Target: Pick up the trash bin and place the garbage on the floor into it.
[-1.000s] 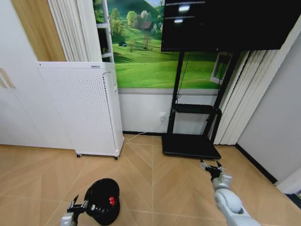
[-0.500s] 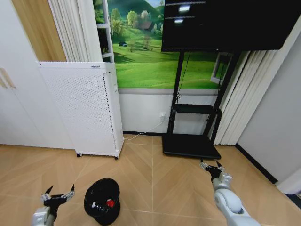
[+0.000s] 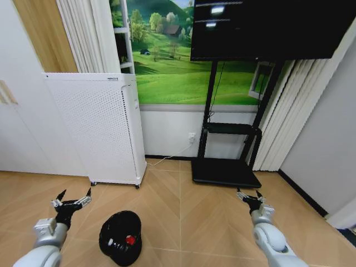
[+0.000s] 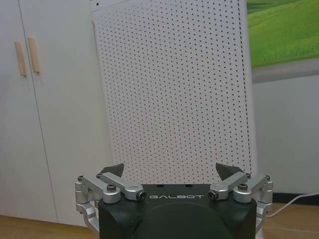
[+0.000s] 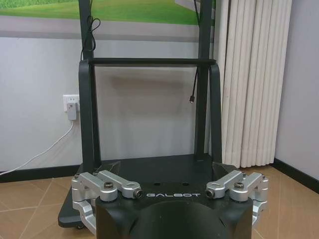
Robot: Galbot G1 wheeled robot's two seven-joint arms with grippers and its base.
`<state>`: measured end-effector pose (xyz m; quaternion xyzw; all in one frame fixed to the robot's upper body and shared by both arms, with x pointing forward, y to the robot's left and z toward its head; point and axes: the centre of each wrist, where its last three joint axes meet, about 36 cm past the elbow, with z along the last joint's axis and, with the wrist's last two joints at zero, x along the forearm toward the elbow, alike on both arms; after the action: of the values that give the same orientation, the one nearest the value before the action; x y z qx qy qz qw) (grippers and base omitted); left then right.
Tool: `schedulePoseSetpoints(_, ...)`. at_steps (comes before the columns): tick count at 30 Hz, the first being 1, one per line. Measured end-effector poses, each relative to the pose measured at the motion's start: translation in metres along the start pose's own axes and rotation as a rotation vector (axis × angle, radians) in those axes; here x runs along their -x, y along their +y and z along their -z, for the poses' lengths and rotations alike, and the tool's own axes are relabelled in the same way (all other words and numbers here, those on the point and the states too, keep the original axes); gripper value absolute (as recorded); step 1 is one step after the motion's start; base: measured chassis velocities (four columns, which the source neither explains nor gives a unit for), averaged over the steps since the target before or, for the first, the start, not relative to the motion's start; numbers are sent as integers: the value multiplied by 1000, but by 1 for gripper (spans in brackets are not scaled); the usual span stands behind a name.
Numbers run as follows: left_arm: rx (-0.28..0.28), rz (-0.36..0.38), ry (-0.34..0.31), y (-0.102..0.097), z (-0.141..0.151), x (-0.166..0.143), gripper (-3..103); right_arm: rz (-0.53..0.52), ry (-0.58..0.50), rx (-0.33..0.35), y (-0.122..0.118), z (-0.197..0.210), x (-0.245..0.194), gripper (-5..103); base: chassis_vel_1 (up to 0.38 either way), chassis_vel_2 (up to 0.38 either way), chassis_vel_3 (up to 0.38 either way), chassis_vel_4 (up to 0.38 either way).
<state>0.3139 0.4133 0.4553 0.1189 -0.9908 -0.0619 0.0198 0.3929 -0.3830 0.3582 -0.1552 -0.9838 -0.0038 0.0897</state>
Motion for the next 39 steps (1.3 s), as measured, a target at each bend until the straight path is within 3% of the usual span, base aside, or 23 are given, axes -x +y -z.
schedulePoseSetpoints(6, -52, 0, -49, 0, -3, 32, 100, 0, 0, 0, 0, 0, 0, 100, 0, 0, 0, 0)
schedulePoseSetpoints(16, -41, -4, -64, -1, 3, 78, 100, 0, 0, 0, 0, 0, 0, 100, 0, 0, 0, 0)
schedulePoseSetpoints(39, -44, -27, -48, -9, 0, 79, 100, 0, 0, 0, 0, 0, 0, 100, 0, 0, 0, 0)
